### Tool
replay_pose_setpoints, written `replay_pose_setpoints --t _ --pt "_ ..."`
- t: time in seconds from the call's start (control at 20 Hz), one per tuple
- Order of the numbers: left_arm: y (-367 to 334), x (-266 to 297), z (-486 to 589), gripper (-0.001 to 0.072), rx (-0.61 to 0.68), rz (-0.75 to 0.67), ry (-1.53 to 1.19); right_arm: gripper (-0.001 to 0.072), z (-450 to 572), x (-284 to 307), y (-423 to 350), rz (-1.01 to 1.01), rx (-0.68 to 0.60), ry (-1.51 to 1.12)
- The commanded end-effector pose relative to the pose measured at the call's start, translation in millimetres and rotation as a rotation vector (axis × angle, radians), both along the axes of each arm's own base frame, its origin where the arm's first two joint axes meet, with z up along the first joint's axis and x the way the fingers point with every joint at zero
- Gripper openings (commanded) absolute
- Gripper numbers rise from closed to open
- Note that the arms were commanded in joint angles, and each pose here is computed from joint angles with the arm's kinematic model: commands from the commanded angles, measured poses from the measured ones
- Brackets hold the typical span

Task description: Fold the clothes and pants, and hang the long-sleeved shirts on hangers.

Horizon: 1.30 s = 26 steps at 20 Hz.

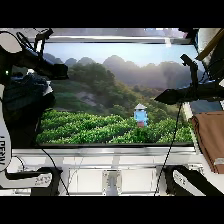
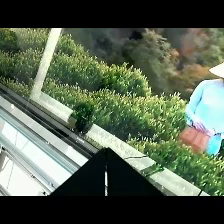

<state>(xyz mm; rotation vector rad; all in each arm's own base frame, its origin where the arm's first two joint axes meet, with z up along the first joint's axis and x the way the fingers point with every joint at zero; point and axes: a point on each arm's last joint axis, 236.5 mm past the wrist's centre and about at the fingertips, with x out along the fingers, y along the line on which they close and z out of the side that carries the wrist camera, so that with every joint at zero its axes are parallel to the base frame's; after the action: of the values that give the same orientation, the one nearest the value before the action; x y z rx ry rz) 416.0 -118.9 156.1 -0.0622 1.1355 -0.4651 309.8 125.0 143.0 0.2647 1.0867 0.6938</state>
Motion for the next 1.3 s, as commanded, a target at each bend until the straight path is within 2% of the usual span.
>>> replay_pose_setpoints --t 0.0,0.15,0.2,0.25,0.35,0.4,0.45,0.55,0.75,0.8,0.95,1.0,1.1,1.25 --pt "-0.2 0.1 -0.3 0.0012 0.0 0.0 0.0 0.0052 0.3 -0.8 0.5 0.002 0.0 0.002" --pt "-0.5 6.3 0.1 0.0012 -0.004 0.008 -0.018 0.0052 0.6 0.4 0.3 -0.001 0.001 -0.002" --pt "0.5 12.1 -2.1 0.0031 0.003 0.005 -0.033 0.0052 1.2 2.9 -0.1 -0.008 0.001 -0.011" --pt "12.5 22.7 -7.6 0.0161 0.063 -0.016 -0.074 0.0052 2.1 6.7 -0.9 -0.019 0.001 -0.023" --pt "76.1 45.2 -26.9 0.0542 0.285 0.103 -0.093 0.0052 4.6 15.5 -2.7 -0.045 0.002 -0.053" --pt "121.3 50.3 -33.2 0.0581 0.413 0.222 -0.078 0.0052 5.8 19.3 -3.5 -0.056 0.003 -0.066" --pt "172.5 50.1 -34.1 0.0581 0.545 0.354 -0.062 0.0052 6.6 21.9 -4.2 -0.064 0.003 -0.075" --pt "258.2 37.0 -24.0 0.058 0.694 0.573 -0.045 0.0052 8.0 26.4 -5.3 -0.078 0.004 -0.09" --pt "386.9 -27.2 -19.6 0.0579 0.668 0.915 0.046 0.0052 10.8 34.5 -7.6 -0.102 0.004 -0.118" --pt "412.5 -45.2 -23.6 0.0579 0.626 0.99 0.068 0.0052 11.6 36.7 -8.3 -0.109 0.005 -0.126" --pt "462.3 -61.2 -36.9 0.058 0.361 1.197 0.009 0.0052 13.4 41.3 -9.7 -0.124 0.006 -0.141" --pt "474.8 -58.7 -38.2 0.0581 0.266 1.244 -0.037 0.0052 13.5 41.3 -9.6 -0.128 0.008 -0.138" --pt "499.0 -55.4 -41.2 0.0715 0.135 1.32 -0.111 0.0052 13.4 41.1 -9.5 -0.137 0.013 -0.129" --pt "527.2 -57.9 -59.2 0.0716 0.129 1.369 -0.13 0.0052 13.6 41.4 -9.6 -0.157 0.024 -0.113"
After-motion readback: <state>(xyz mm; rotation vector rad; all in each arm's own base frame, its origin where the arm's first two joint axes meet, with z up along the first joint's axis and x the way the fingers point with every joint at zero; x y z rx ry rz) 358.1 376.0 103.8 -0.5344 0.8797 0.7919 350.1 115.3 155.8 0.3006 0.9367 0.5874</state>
